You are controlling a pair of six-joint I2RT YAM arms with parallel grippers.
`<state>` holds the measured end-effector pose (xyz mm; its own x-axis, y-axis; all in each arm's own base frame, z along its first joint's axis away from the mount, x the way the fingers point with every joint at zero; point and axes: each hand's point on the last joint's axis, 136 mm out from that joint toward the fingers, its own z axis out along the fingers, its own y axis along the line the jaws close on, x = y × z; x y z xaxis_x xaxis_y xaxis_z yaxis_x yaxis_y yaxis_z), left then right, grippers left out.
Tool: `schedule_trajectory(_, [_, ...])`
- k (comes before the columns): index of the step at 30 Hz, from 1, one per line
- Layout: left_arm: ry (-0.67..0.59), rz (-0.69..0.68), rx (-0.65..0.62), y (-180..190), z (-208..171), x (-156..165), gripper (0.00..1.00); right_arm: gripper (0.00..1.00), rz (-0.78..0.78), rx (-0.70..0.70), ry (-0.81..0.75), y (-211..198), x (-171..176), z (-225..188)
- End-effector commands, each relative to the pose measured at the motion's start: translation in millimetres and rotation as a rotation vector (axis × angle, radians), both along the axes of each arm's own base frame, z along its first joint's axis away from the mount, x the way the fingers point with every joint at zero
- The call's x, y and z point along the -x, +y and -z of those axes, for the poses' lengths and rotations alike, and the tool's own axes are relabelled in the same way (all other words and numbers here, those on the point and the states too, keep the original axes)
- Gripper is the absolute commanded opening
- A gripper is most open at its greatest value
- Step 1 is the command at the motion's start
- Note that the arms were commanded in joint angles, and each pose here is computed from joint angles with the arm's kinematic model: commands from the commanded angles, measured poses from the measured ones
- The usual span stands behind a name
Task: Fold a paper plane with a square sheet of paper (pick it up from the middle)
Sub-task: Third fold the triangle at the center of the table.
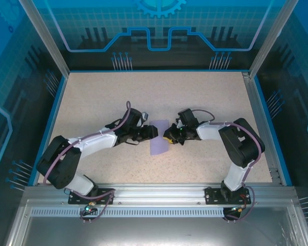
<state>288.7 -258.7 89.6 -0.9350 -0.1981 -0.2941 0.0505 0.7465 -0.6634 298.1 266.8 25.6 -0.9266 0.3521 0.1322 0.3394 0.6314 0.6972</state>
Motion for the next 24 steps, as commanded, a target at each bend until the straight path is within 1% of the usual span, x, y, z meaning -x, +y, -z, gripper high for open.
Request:
schedule_trajectory(1, [-0.125, 0.010, -0.015, 1.3, -7.1, 0.1, 0.49, 0.25, -0.026, -0.017, 0.018, 4.9, 0.5, -3.5])
schedule_trajectory(3, [-0.184, 0.018, -0.044, 2.0, -8.9, 4.4, 0.48, 0.26, -0.043, -0.017, 0.013, 5.6, 1.6, -5.7])
schedule_trajectory(4, [-0.231, 0.044, -0.047, -0.9, -12.5, 7.7, 0.49, 0.24, -0.050, -0.006, 0.019, 3.8, 3.6, -4.2])
schedule_trajectory(5, [-0.307, 0.067, -0.057, -5.2, -22.5, 10.3, 0.50, 0.23, -0.060, 0.008, 0.029, 1.4, 7.4, -1.3])
schedule_trajectory(6, [-0.381, 0.103, -0.082, -8.8, -29.6, 15.2, 0.51, 0.22, -0.066, -0.002, 0.013, 4.6, 0.7, -9.8])
schedule_trajectory(8, [-0.508, 0.191, -0.110, -18.2, -38.6, 25.2, 0.51, 0.20, -0.077, -0.001, 0.013, 2.6, 0.8, -12.6])
schedule_trajectory(11, [-0.648, 0.291, -0.158, -27.6, -40.9, 36.4, 0.55, 0.19, -0.088, -0.012, 0.005, 0.9, -1.1, -18.3])
schedule_trajectory(13, [-0.724, 0.387, -0.236, -38.1, -37.8, 46.9, 0.56, 0.19, -0.118, -0.026, -0.002, 3.3, -2.1, -23.5])
schedule_trajectory(15, [-0.770, 0.472, -0.324, -49.0, -29.9, 55.4, 0.55, 0.19, -0.155, -0.030, 0.005, 5.3, 0.1, -26.0])
schedule_trajectory(18, [-0.784, 0.535, -0.403, -60.2, -12.8, 60.0, 0.55, 0.19, -0.177, -0.046, 0.012, 7.4, 1.2, -27.8])
schedule_trajectory(21, [-0.782, 0.556, -0.478, -63.2, -3.4, 61.1, 0.55, 0.19, -0.178, -0.035, 0.012, 5.2, 0.2, -28.1])
schedule_trajectory(24, [-0.765, 0.527, -0.489, -60.3, -1.4, 59.8, 0.56, 0.20, -0.170, -0.028, 0.020, 4.0, 0.1, -24.7])
